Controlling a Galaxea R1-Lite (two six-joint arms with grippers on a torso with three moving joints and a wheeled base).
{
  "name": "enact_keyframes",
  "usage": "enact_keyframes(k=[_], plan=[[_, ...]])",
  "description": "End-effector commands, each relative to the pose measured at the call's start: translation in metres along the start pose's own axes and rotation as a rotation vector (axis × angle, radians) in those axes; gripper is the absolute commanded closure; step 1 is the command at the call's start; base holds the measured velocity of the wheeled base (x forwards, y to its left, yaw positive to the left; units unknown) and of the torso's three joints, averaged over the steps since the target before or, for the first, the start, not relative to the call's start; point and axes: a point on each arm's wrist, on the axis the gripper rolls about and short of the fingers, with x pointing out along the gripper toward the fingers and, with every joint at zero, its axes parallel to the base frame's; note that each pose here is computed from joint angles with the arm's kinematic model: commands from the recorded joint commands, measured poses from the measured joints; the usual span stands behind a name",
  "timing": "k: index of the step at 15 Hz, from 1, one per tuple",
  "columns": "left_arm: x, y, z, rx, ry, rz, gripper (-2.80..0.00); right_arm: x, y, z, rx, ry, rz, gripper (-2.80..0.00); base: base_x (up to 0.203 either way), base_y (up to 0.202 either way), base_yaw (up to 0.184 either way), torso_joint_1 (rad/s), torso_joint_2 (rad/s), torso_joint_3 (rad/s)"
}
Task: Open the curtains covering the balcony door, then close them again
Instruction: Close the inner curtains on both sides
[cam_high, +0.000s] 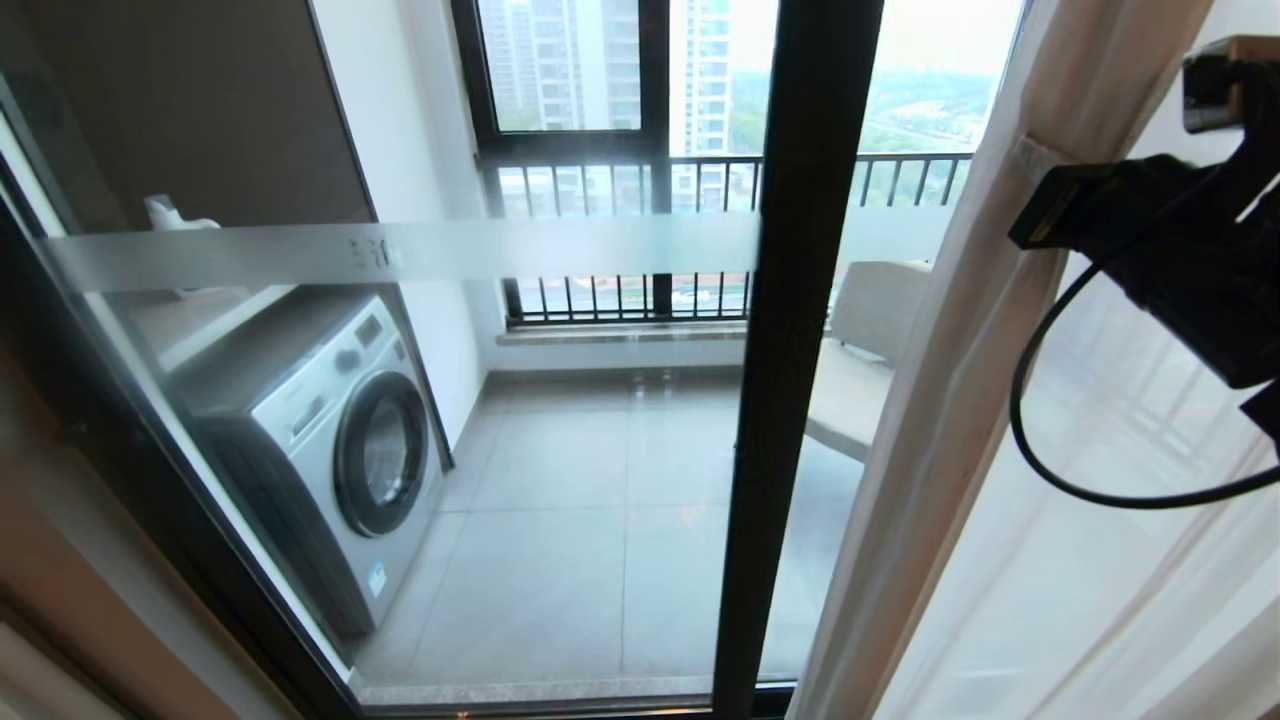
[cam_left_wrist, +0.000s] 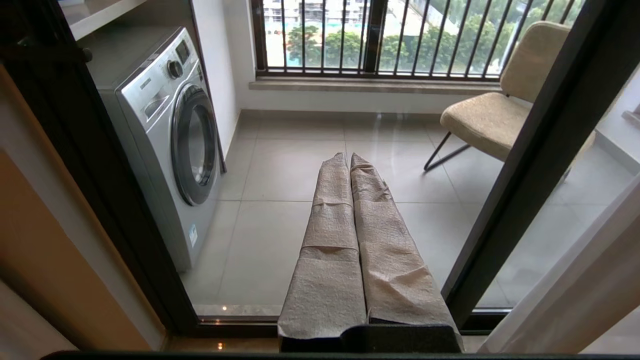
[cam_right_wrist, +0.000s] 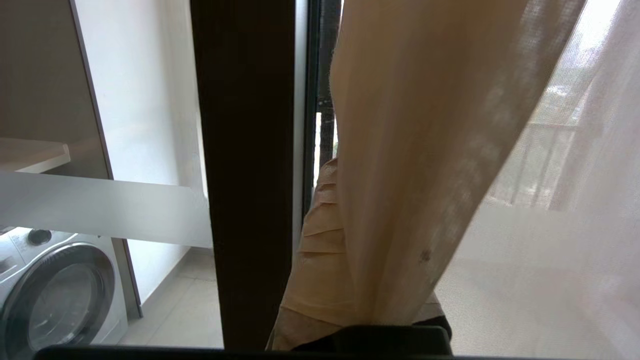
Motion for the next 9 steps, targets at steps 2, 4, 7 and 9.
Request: enact_keyframes(k=[2, 4, 7, 9], plan=[[0.0, 0.0, 0.0001, -0.001, -0.001, 0.0, 0.0, -0.0007, -0.0001, 0.0023, 0.0, -0.012, -0.001, 0.0, 0.0, 0.189, 0.001, 0.002, 0.0, 0.002], [0.0, 0.0, 0.0, -0.001, -0.001, 0.0, 0.0, -0.0004, 0.0, 0.0015, 0.0, -0.009, 0.0, 0.0, 0.0, 0.19, 0.002, 0.001, 0.0, 0.002], [0.0, 0.0, 0.0001, -0.001, -0.001, 0.0, 0.0, -0.0008, -0.0001, 0.0019, 0.0, -0.011, -0.001, 0.0, 0.0, 0.188, 0.001, 0.002, 0.0, 0.003], [0.0, 0.0, 0.0001, -0.001, -0.001, 0.0, 0.0, -0.0006, -0.0002, 0.0021, 0.0, -0.011, -0.001, 0.0, 0.0, 0.193, 0.0, 0.001, 0.0, 0.002]])
